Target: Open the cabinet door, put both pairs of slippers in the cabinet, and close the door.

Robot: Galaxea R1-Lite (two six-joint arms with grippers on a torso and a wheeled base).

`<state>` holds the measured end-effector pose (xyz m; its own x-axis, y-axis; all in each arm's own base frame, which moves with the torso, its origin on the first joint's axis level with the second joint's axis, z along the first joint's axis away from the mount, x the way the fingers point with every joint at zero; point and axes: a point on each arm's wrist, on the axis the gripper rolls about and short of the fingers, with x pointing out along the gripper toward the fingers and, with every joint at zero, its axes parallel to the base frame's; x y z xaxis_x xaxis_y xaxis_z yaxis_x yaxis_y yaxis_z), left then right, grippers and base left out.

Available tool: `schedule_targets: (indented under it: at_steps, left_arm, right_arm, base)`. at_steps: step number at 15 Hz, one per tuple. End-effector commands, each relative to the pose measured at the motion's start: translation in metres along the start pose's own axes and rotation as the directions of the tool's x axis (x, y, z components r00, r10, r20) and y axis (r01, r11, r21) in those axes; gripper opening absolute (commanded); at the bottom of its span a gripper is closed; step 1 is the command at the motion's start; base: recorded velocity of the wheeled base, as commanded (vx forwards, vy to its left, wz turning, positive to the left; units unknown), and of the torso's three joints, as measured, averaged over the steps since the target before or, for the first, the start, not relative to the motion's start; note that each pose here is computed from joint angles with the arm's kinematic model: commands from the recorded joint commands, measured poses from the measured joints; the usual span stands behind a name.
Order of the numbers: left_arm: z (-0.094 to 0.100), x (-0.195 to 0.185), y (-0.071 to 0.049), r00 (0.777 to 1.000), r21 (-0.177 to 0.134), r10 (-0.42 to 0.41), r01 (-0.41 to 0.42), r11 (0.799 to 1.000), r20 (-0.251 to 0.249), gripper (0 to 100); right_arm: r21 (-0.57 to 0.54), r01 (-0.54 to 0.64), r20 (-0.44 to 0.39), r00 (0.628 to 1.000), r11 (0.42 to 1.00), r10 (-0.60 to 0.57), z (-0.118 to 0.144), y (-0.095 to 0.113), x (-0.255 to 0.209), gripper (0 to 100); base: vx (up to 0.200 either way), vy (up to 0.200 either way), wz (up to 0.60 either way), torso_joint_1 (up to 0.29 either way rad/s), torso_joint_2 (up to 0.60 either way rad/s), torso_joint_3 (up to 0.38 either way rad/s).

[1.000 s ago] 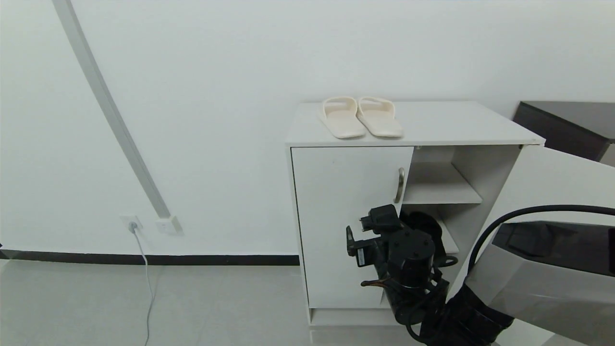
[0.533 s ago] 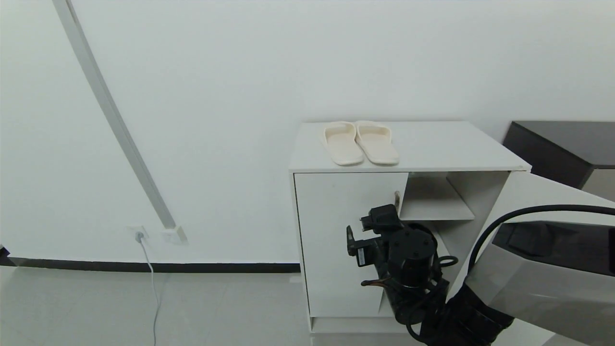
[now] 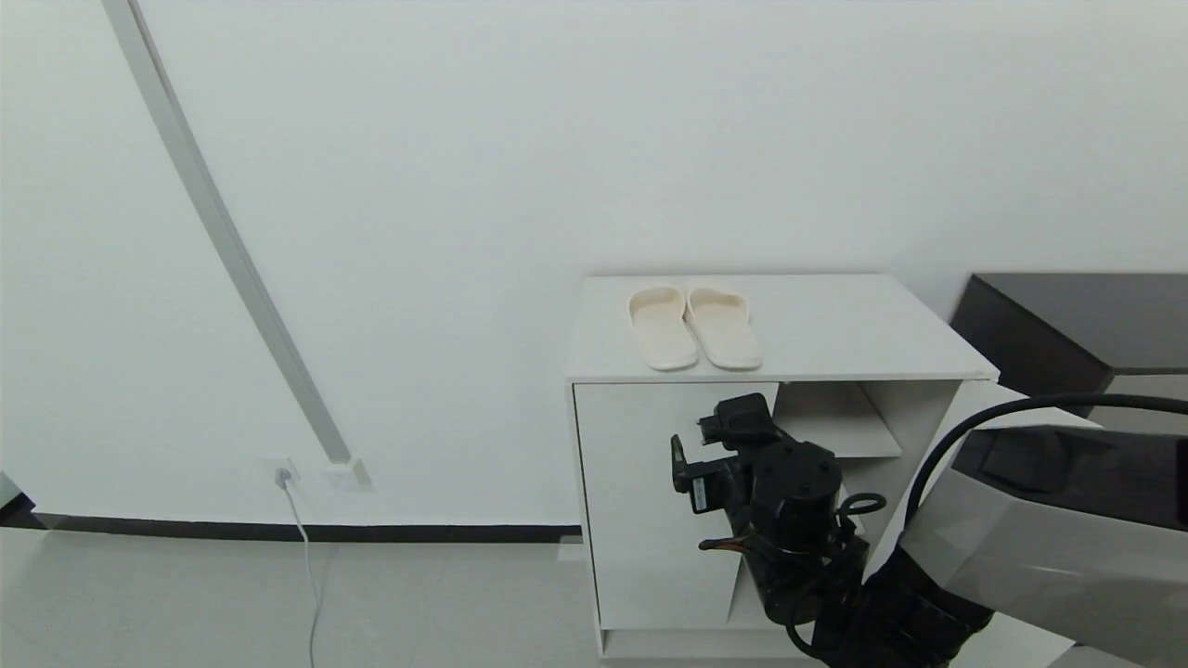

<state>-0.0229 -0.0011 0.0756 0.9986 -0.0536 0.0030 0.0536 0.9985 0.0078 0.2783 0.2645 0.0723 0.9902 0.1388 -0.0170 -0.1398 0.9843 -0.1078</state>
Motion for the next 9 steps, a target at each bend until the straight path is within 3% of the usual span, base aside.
schedule_targets:
  at_steps: [1, 9]
  left_arm:
    - [0.0000, 0.0001, 0.0000, 1.000, 0.000, 0.000, 0.000, 1.000, -0.001, 0]
    - [0.0000, 0.0001, 0.0000, 1.000, 0.000, 0.000, 0.000, 1.000, -0.001, 0]
  right_arm:
    - [0.000, 0.001, 0.000, 1.000, 1.000, -0.001, -0.0001, -0.0004, 0.0002, 100]
    - [0.008, -0.011, 0.012, 1.000, 1.000, 0.011, 0.0015, -0.0097, 0.0082, 100]
  base:
    - [0.000, 0.000, 0.00, 0.232, -0.51, -0.286]
    - [0.000, 0.000, 0.00, 0.179, -0.39, -0.215]
